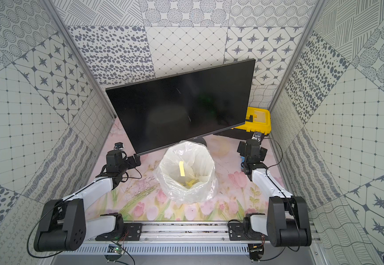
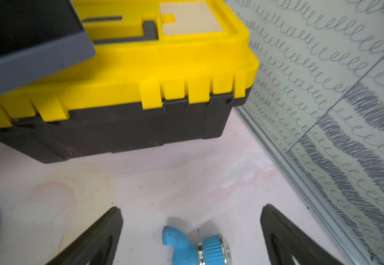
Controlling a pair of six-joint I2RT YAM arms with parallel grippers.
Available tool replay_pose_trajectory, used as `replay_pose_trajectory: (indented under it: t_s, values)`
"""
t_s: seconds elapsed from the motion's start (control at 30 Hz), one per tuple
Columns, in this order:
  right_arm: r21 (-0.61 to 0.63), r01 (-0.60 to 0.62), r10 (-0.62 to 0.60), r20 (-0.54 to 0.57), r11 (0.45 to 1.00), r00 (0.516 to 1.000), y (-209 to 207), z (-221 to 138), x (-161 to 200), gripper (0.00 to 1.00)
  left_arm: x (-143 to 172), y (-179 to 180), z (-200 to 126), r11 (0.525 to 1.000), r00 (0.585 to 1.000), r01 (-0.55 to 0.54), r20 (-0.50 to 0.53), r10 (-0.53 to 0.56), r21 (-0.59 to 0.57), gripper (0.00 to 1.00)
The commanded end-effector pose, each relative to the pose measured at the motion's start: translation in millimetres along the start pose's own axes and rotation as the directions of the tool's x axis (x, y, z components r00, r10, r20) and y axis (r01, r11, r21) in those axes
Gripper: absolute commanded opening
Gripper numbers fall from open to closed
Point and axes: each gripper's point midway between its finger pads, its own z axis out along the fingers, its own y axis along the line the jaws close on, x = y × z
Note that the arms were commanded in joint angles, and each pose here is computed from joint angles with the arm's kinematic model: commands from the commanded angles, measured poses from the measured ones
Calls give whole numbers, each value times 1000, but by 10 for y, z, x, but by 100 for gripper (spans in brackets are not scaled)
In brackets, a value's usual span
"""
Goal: Remove the sticky note from the monitor
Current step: Reset both arms
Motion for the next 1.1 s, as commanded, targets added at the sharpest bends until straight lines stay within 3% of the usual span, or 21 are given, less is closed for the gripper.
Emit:
replay_pose_trajectory:
  t_s: [0.0,0.2,0.33,0.4,0.53,0.7,1.07]
  values:
    - [-84,33,-30,37,996,999,163,97,65,98,-190,-388,97,971,986,-76,160,39,228,99]
    - [-207,70,-53,86,976,995,379,174,253,98,-113,-603,214,935,978,-150,185,93,321,99]
    - [-271,92,-50,157,958,986,483,207,458,98,16,-729,257,924,967,-227,188,175,308,99]
    - [-287,111,-53,204,952,978,561,184,339,98,18,-739,256,919,956,-246,231,179,307,99]
    - [-294,118,-64,186,949,980,577,184,366,98,12,-648,298,940,971,-197,191,147,280,99]
    - [-293,117,-66,178,949,982,573,187,400,98,-13,-602,328,962,960,-217,213,180,165,99]
    - [-290,118,-68,176,950,982,565,189,400,98,-8,-594,336,960,969,-193,192,155,201,99]
